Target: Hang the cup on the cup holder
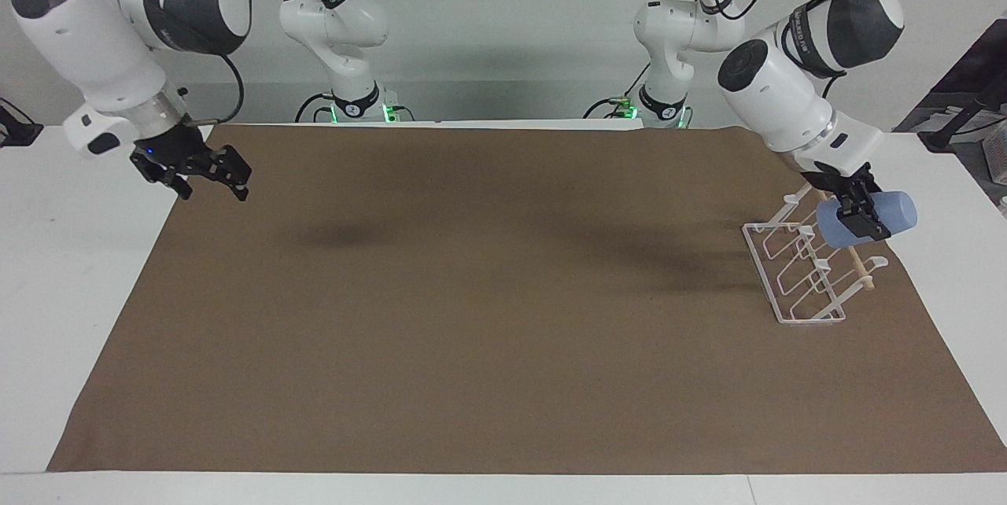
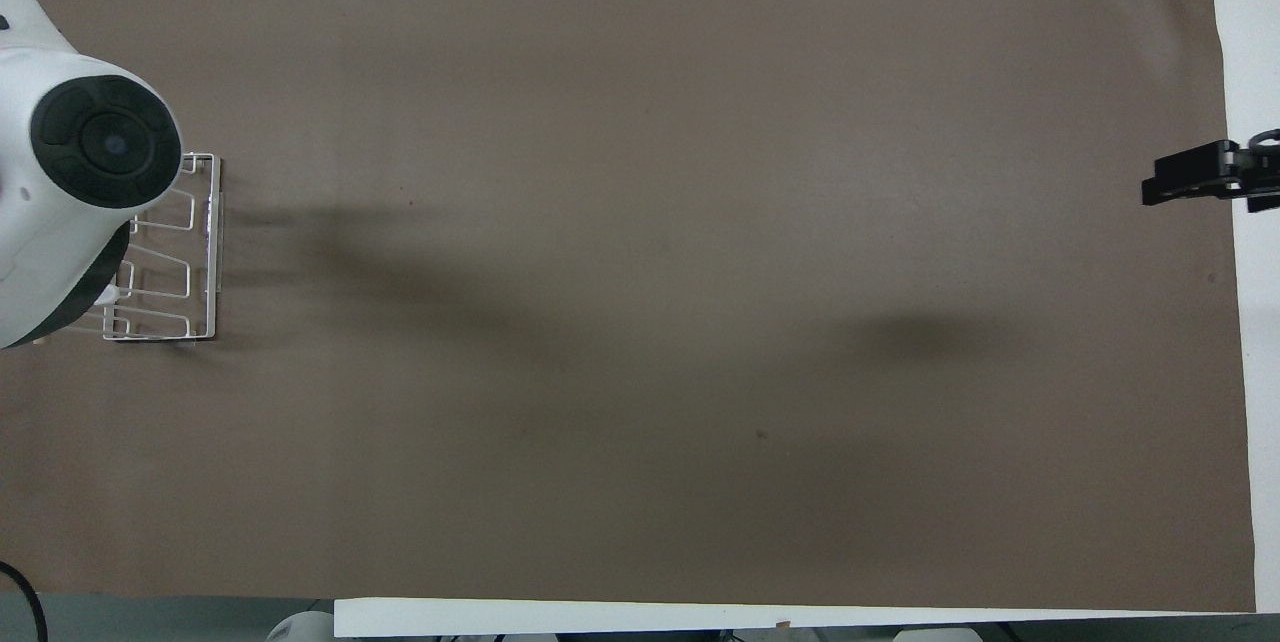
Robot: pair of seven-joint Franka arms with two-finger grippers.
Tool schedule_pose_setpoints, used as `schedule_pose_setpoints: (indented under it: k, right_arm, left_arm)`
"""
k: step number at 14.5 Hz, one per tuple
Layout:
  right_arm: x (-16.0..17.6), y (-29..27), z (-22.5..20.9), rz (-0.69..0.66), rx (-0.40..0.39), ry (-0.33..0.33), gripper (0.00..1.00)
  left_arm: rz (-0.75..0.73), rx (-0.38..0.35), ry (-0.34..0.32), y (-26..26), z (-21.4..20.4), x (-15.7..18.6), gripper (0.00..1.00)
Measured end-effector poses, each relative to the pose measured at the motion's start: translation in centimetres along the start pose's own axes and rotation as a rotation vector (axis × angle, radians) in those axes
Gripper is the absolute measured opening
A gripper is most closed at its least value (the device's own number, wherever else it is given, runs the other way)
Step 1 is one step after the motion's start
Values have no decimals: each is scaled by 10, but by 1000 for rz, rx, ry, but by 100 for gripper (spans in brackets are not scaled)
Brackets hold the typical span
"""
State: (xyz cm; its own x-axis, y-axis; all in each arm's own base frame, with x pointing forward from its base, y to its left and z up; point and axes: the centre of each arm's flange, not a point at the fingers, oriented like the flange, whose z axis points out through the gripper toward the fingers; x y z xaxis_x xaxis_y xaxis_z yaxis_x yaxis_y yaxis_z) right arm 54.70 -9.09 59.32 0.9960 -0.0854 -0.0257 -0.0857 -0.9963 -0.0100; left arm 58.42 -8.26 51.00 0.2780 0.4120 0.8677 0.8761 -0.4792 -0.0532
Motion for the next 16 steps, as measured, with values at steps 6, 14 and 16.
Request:
schedule_pose_setpoints:
  k: [6, 14, 16]
  right_arm:
    - [-21, -9, -53, -17, -34, -61, 100]
    - [-21, -15, -46, -29, -35, -96, 100]
    - [-21, -15, -46, -28, -35, -97, 100]
  left_arm:
    - [207, 3, 149, 19, 37, -64, 77]
    - [139, -18, 164, 19, 37, -101, 77]
    - [131, -15, 160, 16, 39, -108, 77]
